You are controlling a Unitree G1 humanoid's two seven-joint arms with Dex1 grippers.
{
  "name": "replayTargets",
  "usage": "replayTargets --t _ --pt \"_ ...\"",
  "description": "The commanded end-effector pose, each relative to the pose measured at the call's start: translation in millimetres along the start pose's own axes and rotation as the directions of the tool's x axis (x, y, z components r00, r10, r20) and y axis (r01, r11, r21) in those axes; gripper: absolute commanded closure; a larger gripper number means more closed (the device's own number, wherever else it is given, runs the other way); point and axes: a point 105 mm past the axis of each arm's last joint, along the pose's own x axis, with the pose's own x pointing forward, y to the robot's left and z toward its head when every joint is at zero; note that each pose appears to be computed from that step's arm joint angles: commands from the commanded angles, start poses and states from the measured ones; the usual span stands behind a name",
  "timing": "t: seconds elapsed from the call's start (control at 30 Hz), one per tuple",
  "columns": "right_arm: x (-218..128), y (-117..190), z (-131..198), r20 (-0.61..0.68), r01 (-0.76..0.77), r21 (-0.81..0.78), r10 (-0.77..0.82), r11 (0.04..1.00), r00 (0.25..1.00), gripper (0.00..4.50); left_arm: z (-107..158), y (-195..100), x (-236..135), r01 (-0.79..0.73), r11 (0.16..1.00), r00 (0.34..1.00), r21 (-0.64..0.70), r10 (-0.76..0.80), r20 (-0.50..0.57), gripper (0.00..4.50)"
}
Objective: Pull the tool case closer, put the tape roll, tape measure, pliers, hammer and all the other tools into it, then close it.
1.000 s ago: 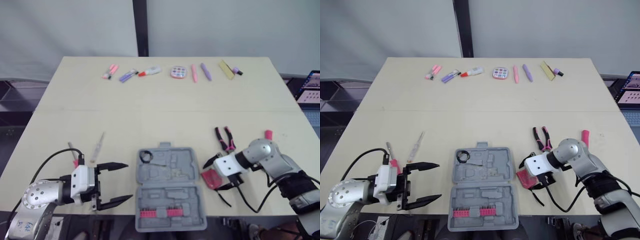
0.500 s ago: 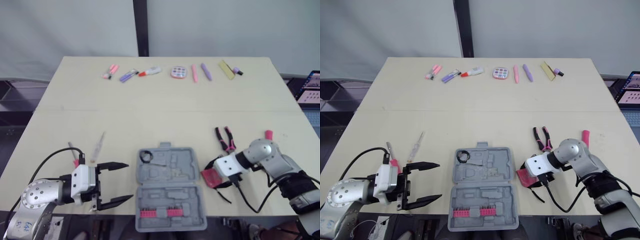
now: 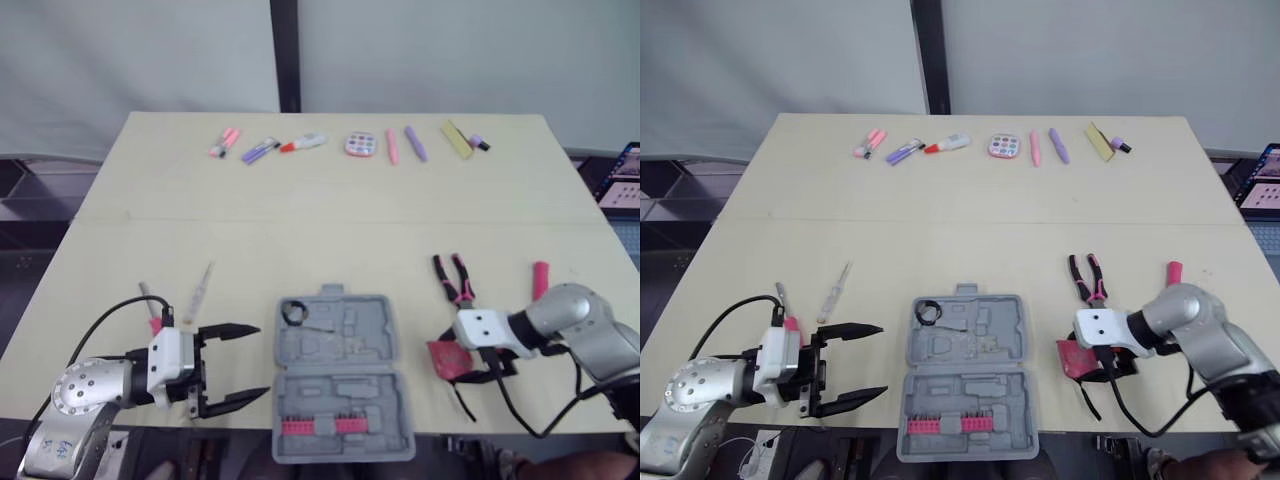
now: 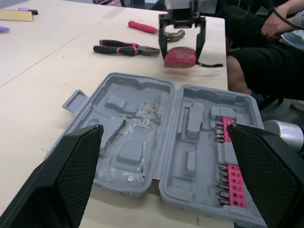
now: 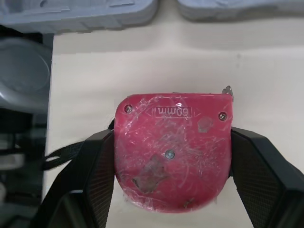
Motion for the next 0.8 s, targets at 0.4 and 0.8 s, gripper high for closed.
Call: replayTargets --t 0.4,0.8 --pt "-16.7 14.1 45.2 0.01 0.244 0.25 -0.255 0.937 0.967 1.54 -5.6 4.1 10.1 0.051 0.998 0.998 0.047 -0.052 0.026 0.0" --pt "-18.1 -18.2 111.0 -0.086 0.296 0.249 -0.283 0.922 0.955 1.54 -5.1 21.7 -1.6 0.011 0.999 1.0 0.039 -0.012 0.026 0.0"
